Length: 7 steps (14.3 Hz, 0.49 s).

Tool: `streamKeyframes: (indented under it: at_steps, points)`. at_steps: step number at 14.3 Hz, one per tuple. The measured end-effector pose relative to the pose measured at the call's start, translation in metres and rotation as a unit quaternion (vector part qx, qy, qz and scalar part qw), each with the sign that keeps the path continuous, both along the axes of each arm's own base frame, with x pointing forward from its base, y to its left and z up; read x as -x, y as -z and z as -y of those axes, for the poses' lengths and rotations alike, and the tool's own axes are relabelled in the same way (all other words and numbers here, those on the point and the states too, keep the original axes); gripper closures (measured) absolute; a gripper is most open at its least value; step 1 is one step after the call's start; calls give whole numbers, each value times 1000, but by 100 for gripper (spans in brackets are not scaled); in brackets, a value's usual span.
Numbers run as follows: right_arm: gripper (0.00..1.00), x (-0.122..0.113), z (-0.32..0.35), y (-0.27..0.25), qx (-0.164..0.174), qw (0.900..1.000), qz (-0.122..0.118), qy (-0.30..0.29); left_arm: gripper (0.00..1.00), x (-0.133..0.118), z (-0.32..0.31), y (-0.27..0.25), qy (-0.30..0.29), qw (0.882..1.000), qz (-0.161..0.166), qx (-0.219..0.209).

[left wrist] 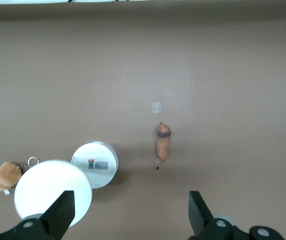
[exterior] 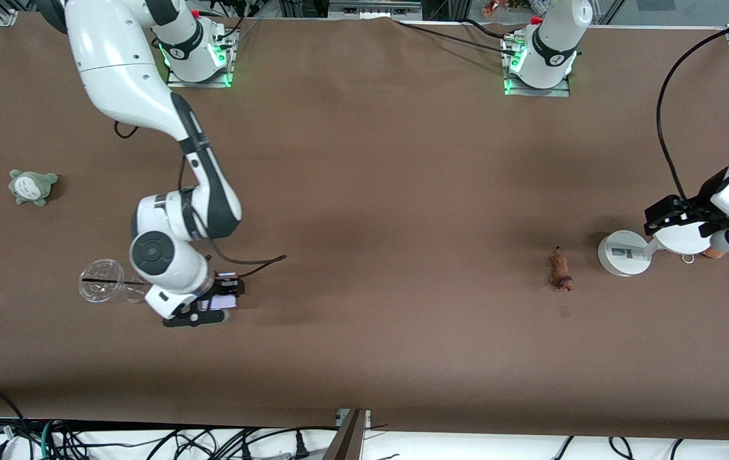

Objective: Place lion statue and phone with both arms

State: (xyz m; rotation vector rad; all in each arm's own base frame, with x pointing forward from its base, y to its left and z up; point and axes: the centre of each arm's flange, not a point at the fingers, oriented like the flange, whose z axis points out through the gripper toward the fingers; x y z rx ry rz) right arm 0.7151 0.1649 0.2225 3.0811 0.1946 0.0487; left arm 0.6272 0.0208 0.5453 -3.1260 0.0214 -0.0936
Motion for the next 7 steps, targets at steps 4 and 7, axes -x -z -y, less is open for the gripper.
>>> streamKeyframes:
  at_steps: [4,7]
  points:
    - [17,-4,59,12,4,1000,-16,-17,0,8,-2,-45,0,1000,-12,2]
    - [17,-6,86,15,4,1000,-20,-20,0,11,3,-73,7,1000,-1,2]
